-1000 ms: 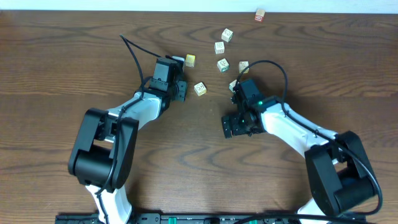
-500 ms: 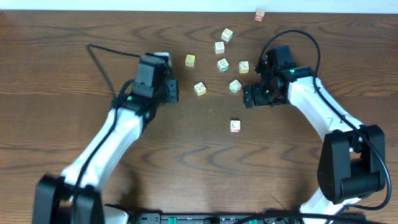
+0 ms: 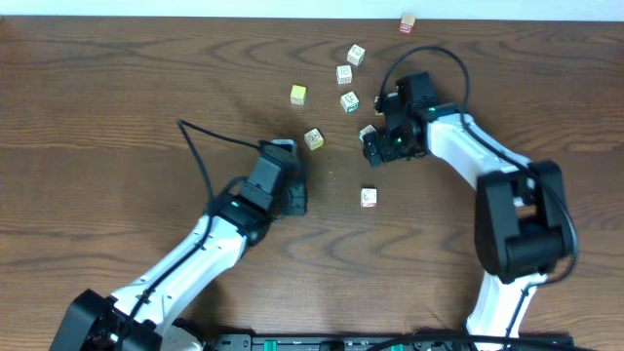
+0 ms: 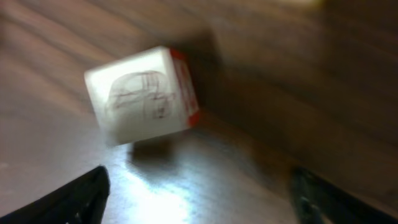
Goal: Lift 3 blocks
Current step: 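Grasp the X block with the left gripper and carry it toward center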
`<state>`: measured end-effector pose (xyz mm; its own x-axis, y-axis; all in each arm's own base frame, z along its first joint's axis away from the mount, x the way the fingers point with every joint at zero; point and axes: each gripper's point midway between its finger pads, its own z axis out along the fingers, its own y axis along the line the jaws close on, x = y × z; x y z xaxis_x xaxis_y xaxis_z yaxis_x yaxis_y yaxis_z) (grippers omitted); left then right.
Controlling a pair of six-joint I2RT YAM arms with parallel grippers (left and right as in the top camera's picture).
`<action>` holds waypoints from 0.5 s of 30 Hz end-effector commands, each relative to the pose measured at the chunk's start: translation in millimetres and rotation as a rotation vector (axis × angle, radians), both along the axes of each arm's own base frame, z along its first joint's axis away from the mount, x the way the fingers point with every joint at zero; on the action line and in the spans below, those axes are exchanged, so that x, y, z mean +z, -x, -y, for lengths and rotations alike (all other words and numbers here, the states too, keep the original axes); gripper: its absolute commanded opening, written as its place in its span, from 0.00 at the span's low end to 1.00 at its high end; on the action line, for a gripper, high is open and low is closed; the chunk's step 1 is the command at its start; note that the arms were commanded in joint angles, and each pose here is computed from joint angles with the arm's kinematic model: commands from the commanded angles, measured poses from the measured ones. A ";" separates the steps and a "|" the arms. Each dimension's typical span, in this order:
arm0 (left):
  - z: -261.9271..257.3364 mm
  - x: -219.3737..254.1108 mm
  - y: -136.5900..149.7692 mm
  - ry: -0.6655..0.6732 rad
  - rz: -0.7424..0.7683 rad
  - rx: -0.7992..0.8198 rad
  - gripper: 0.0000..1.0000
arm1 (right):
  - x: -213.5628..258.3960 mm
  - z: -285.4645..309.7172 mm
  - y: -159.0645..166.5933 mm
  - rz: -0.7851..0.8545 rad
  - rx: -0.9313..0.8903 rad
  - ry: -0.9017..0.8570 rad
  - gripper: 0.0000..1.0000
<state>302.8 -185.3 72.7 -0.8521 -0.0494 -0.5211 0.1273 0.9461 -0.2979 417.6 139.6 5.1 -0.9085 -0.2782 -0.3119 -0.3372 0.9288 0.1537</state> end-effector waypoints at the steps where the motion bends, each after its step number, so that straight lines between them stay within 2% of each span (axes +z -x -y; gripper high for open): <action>1: 12.2 3.5 5.3 0.007 0.017 0.040 0.08 | -18.7 -16.2 -13.8 -0.006 0.085 0.012 0.83; 7: 26.9 4.9 10.9 -0.001 0.044 0.024 0.08 | -20.3 -30.9 -30.6 0.019 0.136 0.019 0.70; 15: 27.8 1.1 8.8 0.006 0.040 0.058 0.08 | -23.6 -27.2 -16.6 -0.035 0.139 0.070 0.23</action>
<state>291.9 -217.0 77.8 -0.8281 -0.0753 -0.5555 0.1212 0.9434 -0.3087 447.5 166.3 1.4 -0.8581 -0.3978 -0.3246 -0.4532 0.8840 0.1147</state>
